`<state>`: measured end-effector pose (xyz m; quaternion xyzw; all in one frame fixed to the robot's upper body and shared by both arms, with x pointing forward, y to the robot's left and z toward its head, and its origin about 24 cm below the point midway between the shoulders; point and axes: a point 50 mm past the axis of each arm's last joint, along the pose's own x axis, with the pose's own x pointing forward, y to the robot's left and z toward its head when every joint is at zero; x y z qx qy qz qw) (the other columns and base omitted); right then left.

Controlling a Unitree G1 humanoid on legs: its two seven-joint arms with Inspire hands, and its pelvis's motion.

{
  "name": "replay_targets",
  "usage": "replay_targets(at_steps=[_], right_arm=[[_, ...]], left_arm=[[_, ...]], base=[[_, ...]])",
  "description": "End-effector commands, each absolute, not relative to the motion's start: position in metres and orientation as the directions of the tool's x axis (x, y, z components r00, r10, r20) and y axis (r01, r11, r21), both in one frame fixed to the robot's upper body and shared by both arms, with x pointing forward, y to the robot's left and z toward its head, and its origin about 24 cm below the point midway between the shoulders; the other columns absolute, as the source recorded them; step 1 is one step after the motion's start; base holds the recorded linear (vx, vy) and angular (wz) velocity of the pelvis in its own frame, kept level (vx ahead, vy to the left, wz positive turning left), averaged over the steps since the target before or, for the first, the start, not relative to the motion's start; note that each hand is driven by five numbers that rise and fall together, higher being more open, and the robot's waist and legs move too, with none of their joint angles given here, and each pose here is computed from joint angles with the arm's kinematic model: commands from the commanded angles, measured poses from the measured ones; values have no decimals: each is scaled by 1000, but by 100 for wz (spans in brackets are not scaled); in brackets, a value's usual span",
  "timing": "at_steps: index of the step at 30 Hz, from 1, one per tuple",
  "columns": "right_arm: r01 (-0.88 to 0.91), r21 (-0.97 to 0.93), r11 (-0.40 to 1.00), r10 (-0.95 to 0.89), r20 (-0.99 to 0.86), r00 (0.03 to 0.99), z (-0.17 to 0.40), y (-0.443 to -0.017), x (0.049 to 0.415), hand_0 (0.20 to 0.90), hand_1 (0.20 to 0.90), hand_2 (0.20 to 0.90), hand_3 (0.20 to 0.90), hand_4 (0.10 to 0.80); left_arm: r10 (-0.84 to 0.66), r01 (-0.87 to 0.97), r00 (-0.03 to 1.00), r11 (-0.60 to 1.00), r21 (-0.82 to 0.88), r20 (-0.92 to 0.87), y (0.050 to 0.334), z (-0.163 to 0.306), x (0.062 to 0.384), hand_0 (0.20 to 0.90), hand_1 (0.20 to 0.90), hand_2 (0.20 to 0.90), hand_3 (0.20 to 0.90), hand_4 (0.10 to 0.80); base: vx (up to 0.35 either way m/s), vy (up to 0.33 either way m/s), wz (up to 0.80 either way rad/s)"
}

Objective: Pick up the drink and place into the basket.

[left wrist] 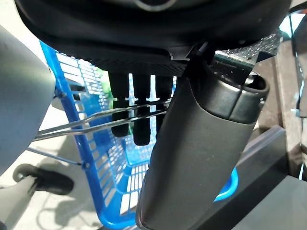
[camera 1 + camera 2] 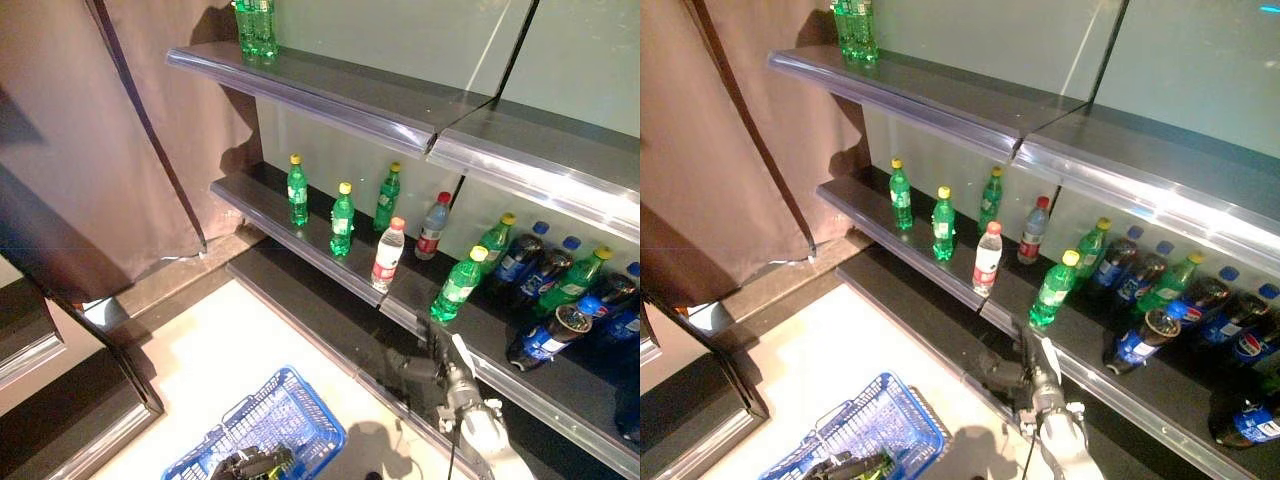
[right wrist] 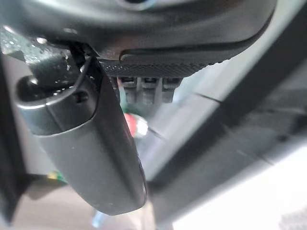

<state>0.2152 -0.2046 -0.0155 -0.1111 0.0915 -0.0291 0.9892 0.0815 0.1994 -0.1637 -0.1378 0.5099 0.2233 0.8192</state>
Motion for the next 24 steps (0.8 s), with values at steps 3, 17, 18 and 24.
replay_targets(at_steps=[3,17,18,24], right_arm=[[296,-246,923,-183,396,900,90,-229,241,900,900,900,900,800],[777,-57,627,-431,806,406,154,-271,212,900,900,900,900,800],[807,-29,589,-466,805,369,153,-276,210,900,900,900,900,800],[882,3,471,-597,737,316,135,-290,207,900,900,900,900,800]], left_arm=[[328,-420,406,896,145,-853,225,-158,72,300,300,300,200,100],[320,-431,397,892,134,-860,219,-162,60,300,300,300,200,100],[321,-431,395,892,135,-861,220,-162,59,300,300,300,200,100],[321,-428,393,893,137,-862,219,-163,59,300,300,300,200,100]], base=[[7,11,0],[8,9,-2],[16,0,-10],[8,-2,-5]])
